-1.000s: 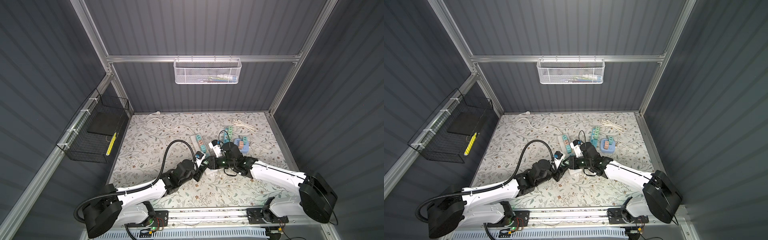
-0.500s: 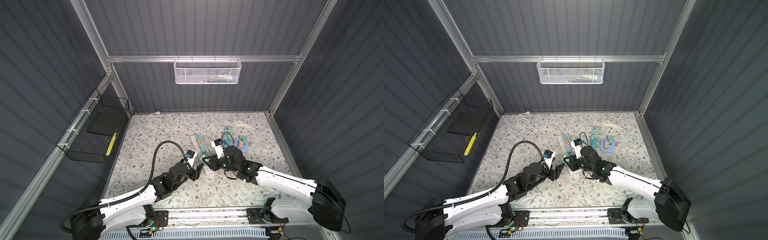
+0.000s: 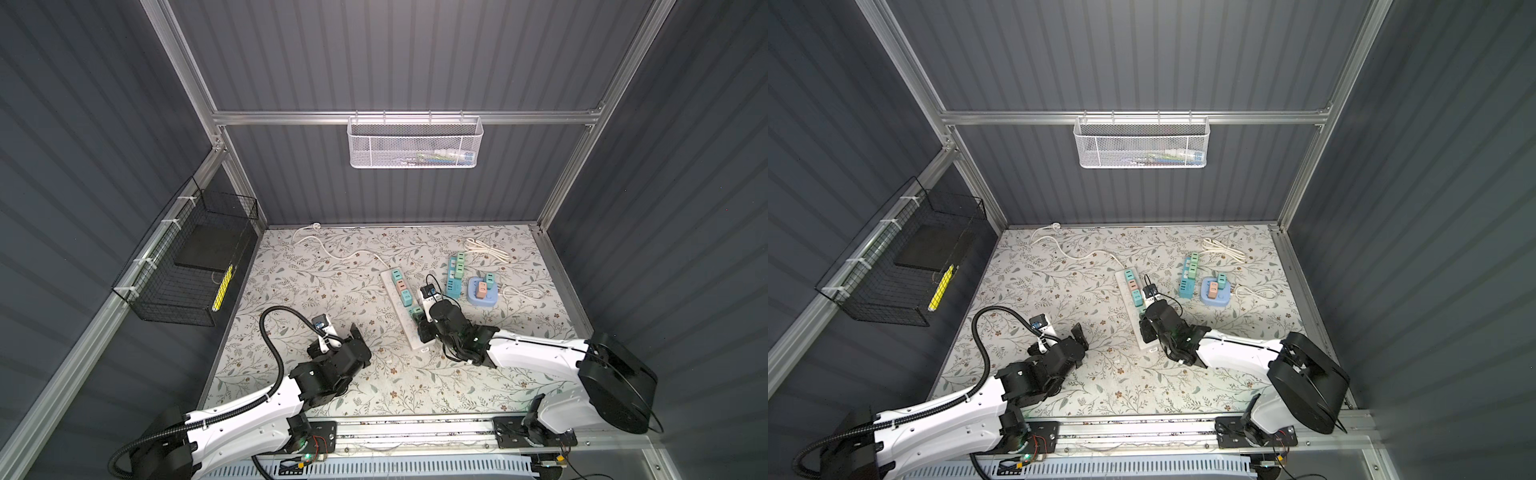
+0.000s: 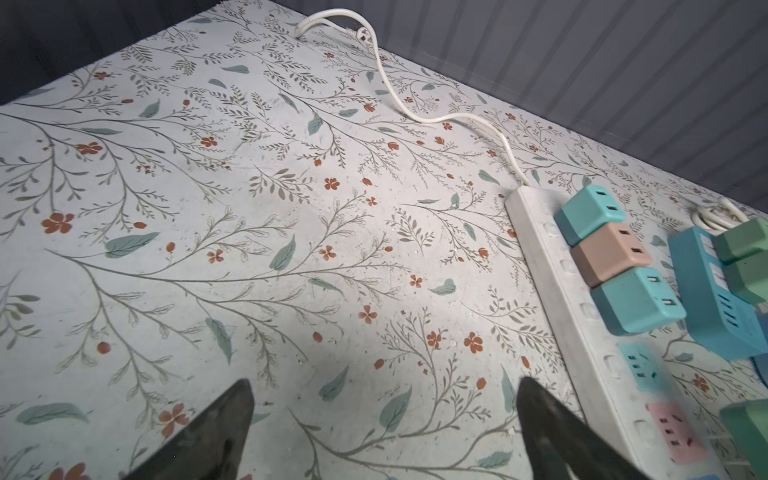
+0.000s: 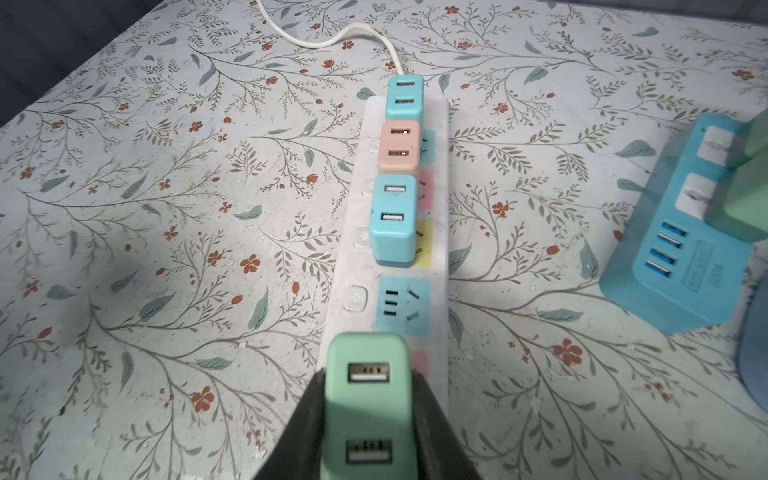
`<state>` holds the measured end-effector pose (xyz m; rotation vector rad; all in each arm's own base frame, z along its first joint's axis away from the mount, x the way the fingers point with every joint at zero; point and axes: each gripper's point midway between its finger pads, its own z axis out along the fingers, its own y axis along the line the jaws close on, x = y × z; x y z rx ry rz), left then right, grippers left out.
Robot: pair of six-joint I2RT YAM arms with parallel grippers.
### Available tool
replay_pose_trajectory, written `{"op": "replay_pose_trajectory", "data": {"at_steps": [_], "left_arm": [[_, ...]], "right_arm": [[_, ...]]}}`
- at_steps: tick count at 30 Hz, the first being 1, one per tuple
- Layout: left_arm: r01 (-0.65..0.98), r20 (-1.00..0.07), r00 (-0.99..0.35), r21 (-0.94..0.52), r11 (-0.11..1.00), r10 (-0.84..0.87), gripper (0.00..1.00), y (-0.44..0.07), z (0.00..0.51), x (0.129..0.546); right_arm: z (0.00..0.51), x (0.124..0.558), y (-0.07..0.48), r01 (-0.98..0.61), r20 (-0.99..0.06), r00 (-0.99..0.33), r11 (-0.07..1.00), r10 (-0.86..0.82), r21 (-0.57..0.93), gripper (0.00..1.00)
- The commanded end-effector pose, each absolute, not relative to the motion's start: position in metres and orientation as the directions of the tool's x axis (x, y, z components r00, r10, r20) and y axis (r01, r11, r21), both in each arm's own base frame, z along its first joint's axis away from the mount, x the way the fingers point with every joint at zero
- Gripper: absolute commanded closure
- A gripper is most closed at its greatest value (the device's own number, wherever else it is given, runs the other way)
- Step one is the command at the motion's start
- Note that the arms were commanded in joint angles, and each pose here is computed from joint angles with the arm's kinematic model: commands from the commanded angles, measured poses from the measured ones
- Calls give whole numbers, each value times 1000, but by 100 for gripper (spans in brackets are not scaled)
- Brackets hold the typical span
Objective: Insert the plug
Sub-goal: 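Carry the green adapter over the strip with the right gripper while the left draws back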
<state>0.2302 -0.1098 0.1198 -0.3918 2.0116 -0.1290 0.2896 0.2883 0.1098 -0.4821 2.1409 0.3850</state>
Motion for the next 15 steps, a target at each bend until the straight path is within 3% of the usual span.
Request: {"op": "replay_pose_trajectory", "data": {"at_steps": [1,15], "left_arm": [[-271,-862,-372,-256,928,-346,0,-97,124,230],[-241,-863,-373,-264,934,-340,0,-103,124,232]], "right_arm": [[120,305,297,-458,-853,-485,887,-191,61,77],[110,324,305,-420,-872,-459,906,-172,43,78]]}}
